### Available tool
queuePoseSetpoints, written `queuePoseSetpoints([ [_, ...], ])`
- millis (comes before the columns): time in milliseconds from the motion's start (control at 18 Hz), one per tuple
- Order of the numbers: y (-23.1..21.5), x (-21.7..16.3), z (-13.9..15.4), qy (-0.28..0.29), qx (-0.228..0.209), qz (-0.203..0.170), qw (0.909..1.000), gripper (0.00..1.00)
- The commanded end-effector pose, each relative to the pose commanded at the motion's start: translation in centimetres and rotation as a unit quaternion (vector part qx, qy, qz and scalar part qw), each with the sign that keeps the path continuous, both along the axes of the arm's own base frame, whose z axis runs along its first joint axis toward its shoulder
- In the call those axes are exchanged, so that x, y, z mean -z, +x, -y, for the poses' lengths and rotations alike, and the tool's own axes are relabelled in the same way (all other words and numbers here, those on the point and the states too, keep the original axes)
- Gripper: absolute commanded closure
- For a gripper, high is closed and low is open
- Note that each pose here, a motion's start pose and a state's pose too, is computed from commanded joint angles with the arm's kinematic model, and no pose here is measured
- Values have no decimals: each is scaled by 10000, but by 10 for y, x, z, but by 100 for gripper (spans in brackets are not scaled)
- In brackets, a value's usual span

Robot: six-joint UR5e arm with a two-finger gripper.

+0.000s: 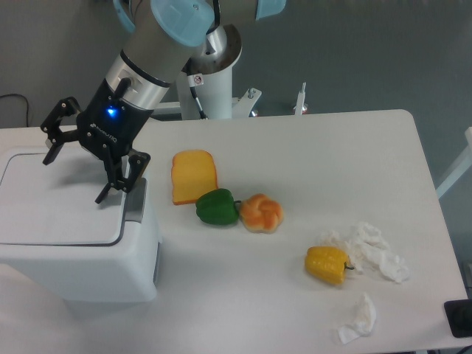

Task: Close the trash can
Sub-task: 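Press the gripper on the lid to seat it shut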

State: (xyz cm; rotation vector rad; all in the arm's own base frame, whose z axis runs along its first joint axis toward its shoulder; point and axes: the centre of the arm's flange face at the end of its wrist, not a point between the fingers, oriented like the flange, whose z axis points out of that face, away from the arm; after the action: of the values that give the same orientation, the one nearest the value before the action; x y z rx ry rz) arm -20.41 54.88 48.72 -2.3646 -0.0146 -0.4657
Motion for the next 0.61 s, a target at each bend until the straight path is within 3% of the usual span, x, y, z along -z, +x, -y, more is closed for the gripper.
queuePoseSetpoints([
  [611, 0, 0, 1, -5, 11, -57, 10000, 0],
])
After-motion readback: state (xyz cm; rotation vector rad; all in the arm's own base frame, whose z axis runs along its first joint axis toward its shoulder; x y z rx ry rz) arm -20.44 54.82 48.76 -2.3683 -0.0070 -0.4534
